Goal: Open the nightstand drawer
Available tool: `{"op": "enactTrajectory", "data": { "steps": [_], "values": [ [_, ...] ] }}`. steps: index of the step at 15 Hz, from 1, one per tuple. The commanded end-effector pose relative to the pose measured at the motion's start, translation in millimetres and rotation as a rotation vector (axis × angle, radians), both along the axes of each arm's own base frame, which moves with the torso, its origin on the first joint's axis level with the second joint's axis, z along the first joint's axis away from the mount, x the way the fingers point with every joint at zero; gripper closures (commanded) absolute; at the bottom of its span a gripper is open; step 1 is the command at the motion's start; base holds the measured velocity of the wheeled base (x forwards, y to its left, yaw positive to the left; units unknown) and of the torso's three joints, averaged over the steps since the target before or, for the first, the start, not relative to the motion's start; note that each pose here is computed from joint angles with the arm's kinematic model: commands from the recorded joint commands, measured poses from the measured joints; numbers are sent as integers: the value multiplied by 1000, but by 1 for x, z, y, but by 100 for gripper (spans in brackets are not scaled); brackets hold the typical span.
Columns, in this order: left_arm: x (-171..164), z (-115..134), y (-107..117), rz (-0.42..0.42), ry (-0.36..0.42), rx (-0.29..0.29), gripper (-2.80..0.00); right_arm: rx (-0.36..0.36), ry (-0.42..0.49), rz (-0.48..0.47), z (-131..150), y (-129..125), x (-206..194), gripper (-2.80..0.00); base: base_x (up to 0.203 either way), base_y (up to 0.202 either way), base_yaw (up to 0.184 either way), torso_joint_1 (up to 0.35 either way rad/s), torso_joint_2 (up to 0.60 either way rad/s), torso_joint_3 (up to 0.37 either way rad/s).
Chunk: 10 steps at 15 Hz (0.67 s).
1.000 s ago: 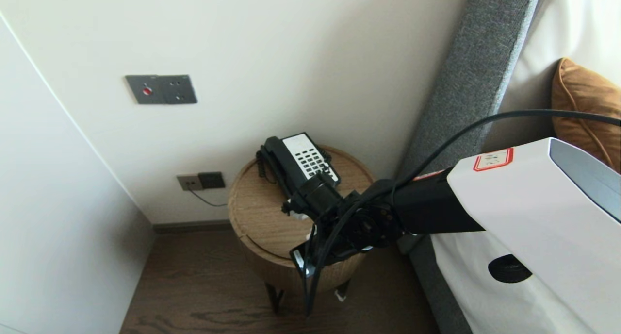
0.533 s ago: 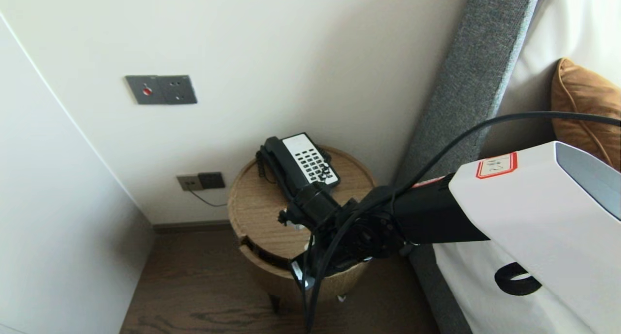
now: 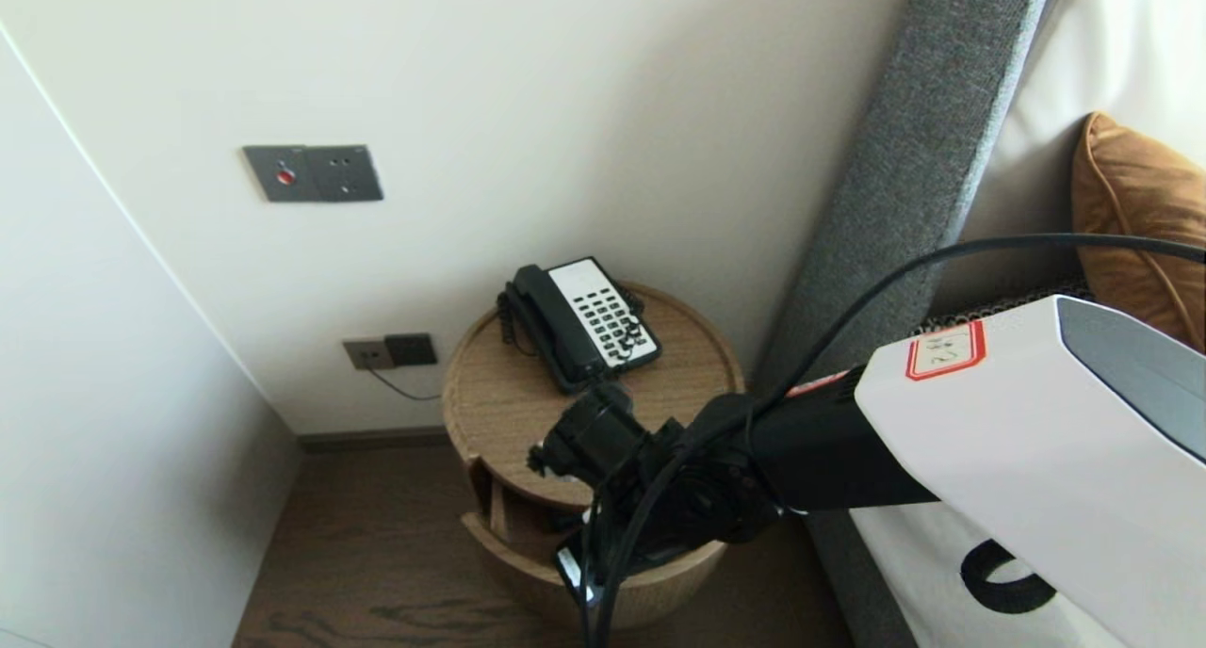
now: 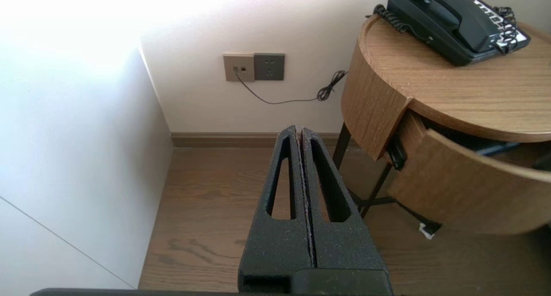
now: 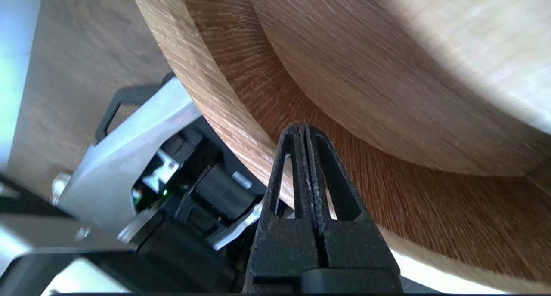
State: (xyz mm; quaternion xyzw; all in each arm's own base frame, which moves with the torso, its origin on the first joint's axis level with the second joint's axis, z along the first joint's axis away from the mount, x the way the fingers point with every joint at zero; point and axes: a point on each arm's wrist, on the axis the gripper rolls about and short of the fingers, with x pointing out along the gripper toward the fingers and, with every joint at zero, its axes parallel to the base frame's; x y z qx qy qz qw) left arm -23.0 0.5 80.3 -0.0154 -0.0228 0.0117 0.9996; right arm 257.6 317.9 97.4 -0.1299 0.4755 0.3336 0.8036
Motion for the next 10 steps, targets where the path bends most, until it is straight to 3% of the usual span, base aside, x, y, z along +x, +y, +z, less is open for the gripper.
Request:
{"op": "enactTrajectory", "data": {
  "steps": [1,10],
  "values": [
    [0,0,0,1,0,0,0,-3,12,18,1,1,-13,0,0,0,0,0,0,0],
    [0,1,0,1,-2,0,0,-22,54,92,-5,6,-56,0,0,0,0,0,0,0]
  ]
}}
